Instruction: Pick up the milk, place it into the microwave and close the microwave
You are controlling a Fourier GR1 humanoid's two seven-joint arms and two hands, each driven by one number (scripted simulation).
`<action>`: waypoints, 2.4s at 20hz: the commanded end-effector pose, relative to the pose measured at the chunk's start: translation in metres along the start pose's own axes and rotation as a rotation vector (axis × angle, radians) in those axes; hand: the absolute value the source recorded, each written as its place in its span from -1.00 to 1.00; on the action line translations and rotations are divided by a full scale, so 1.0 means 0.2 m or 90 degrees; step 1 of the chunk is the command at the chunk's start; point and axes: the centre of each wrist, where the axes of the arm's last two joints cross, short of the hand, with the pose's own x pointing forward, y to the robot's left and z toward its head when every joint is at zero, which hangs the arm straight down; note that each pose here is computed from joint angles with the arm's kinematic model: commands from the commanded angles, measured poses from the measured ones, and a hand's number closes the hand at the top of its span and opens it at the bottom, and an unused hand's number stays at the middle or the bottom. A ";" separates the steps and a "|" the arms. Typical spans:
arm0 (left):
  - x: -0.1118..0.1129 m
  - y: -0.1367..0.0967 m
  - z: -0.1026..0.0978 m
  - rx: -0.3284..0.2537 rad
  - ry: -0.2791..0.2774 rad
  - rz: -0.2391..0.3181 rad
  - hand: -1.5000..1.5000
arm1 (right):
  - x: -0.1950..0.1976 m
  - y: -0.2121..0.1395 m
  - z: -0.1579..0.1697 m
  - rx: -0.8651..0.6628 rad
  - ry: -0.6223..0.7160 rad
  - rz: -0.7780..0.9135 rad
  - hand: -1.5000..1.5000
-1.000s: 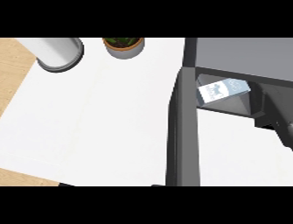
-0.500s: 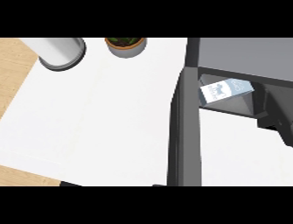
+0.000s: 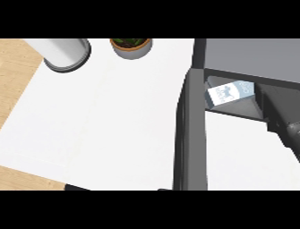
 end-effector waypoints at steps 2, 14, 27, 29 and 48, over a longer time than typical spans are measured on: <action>-0.03 0.00 -0.03 -0.005 0.007 0.001 -1.00 | 0.20 0.20 -0.09 0.024 -0.011 0.032 -1.00; -0.07 0.00 -0.04 -0.021 0.038 0.010 -1.00 | 0.36 0.33 -0.14 -0.014 -0.041 -0.014 -1.00; -0.21 -0.11 0.01 -0.026 0.070 0.041 -1.00 | 0.23 0.24 -0.09 -0.011 -0.034 -0.001 -1.00; -0.24 -0.11 0.01 -0.046 0.057 0.049 -1.00 | 0.14 0.22 -0.03 0.009 -0.029 -0.012 -1.00; -0.60 -0.33 -0.07 -0.215 0.147 0.078 -1.00 | -0.15 0.46 0.36 0.184 0.011 -0.398 -1.00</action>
